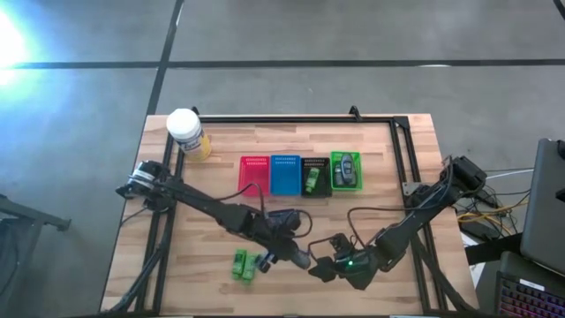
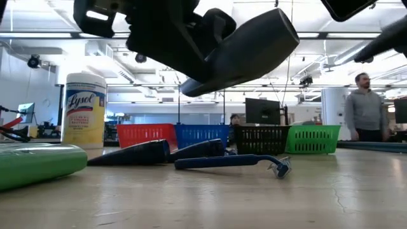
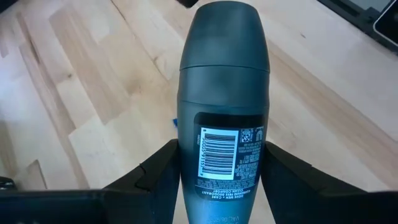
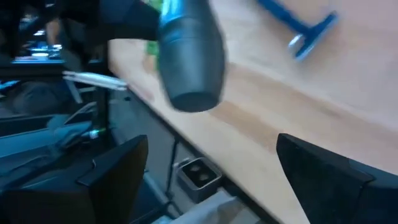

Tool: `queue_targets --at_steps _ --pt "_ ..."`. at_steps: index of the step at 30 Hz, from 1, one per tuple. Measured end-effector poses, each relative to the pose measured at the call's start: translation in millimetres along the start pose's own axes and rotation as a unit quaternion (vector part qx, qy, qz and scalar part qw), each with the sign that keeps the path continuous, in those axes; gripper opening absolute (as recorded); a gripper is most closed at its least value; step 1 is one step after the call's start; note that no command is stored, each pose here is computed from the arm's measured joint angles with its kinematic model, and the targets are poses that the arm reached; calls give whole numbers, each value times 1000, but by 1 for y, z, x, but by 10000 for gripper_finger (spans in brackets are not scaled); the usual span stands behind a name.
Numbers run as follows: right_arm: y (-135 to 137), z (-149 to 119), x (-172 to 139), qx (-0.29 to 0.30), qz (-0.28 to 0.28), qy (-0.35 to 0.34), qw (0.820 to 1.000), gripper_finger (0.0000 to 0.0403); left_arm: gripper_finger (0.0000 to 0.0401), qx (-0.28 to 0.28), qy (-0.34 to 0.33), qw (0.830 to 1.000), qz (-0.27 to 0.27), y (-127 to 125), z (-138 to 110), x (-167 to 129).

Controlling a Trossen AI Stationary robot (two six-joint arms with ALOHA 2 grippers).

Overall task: Pick & Place Travel size toiletries
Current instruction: Put the deodorant into the green basket

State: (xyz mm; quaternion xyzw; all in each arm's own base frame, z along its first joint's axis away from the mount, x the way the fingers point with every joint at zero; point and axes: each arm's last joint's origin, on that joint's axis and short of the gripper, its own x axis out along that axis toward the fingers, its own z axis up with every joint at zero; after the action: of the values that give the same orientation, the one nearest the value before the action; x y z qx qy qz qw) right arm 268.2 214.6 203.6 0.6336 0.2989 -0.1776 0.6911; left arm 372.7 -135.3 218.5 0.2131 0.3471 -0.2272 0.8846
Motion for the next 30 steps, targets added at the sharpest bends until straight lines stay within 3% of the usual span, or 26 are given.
queue_targets --at_steps 17,30 --pt "15 34 6 -16 32 -40 999 338 193 25 -14 998 61 15 11 -6" --pt "17 43 8 -13 32 -58 998 327 193 34 -25 996 82 21 21 -11"
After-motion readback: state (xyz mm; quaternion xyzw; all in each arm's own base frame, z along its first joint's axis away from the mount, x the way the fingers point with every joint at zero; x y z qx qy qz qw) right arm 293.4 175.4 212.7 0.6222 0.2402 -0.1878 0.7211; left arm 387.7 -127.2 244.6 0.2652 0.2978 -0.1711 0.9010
